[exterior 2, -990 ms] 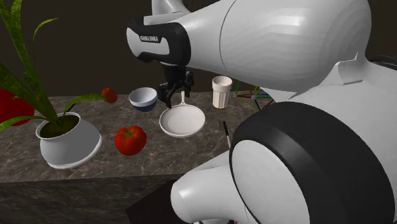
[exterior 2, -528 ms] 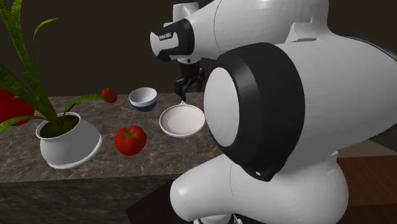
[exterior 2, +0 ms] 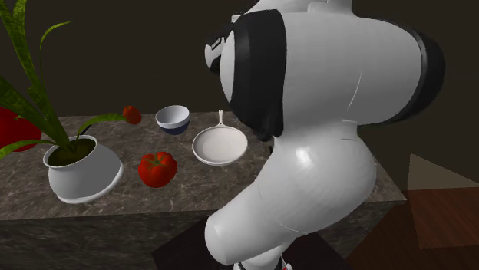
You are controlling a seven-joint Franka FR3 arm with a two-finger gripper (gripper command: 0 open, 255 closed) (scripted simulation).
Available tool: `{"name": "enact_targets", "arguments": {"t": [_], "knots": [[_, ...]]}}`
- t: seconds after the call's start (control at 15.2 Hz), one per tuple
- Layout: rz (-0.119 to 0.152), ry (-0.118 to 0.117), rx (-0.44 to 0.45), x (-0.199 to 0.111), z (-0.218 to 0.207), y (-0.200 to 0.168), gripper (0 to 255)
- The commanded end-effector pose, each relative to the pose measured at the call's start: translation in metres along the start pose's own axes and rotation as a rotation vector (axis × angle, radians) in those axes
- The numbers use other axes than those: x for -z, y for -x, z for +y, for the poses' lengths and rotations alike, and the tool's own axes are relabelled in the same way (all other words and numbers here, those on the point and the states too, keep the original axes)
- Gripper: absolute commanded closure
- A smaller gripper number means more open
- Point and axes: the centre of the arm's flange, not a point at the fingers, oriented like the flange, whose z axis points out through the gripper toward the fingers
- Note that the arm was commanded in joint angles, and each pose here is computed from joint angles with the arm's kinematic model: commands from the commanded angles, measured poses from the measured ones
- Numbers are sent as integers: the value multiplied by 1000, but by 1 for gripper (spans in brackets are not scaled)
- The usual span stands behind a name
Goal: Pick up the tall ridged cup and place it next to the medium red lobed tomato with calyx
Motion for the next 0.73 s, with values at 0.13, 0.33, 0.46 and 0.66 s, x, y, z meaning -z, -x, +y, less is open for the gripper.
{"name": "enact_targets", "arguments": {"t": [0.13,0.33,0.46,0.66], "knots": [[12,19,2,-15,47,-8,0],[20,31,3,-26,82,-13,0],[26,40,3,-34,106,-17,0],[32,49,4,-42,131,-20,0]]}}
